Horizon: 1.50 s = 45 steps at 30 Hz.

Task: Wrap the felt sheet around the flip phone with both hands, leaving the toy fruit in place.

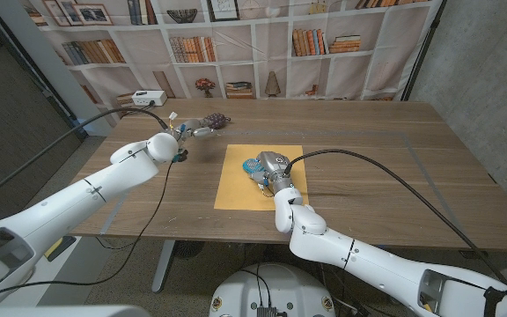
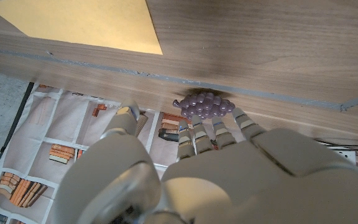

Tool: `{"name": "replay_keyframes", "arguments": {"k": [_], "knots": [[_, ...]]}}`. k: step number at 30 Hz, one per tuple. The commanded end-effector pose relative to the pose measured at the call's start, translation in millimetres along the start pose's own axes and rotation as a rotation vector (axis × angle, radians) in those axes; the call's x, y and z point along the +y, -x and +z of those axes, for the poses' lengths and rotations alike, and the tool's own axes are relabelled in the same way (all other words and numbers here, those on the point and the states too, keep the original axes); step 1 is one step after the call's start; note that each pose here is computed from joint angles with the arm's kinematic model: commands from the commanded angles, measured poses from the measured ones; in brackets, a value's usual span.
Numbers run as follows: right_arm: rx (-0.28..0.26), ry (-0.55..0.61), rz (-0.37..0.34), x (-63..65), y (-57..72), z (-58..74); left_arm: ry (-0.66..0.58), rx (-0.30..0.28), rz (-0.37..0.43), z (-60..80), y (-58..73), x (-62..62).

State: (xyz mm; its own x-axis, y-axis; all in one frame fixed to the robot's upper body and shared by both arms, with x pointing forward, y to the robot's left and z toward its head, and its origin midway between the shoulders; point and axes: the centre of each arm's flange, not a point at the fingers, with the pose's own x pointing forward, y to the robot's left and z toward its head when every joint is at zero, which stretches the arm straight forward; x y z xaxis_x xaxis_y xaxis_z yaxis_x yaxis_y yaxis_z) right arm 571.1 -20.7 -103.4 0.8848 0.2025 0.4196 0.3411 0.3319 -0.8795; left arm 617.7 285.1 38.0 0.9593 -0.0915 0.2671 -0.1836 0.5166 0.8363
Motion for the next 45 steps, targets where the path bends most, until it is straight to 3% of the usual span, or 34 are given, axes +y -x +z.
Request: {"name": "replay_keyframes", "arguments": {"k": [1,13,18,25,34,38,45], "knots": [[0.047,0.038,0.047,-5.0,3.1,-11.2,0.013,-0.015,-0.01,1.6,-4.4,-0.1],[0.021,-0.087,-0.017,-15.5,10.6,-25.7,0.015,-0.038,-0.023,11.3,-4.2,-6.0],[-0.003,-0.103,-0.006,-19.7,9.7,-31.6,0.016,-0.04,-0.033,13.3,-5.6,-8.6],[-0.009,-0.23,-0.025,-28.7,10.1,-49.5,0.012,-0.042,-0.038,16.4,-6.7,-10.0],[0.144,-0.249,-0.122,-36.8,21.8,-62.1,0.013,-0.057,-0.046,23.9,-9.0,-12.8],[0.253,-0.224,-0.176,-43.8,31.2,-65.3,0.013,-0.072,-0.042,29.2,-10.3,-12.3],[0.327,-0.173,-0.122,-47.2,30.3,-71.6,0.05,-0.119,-0.015,34.2,-9.6,-9.4]]}}
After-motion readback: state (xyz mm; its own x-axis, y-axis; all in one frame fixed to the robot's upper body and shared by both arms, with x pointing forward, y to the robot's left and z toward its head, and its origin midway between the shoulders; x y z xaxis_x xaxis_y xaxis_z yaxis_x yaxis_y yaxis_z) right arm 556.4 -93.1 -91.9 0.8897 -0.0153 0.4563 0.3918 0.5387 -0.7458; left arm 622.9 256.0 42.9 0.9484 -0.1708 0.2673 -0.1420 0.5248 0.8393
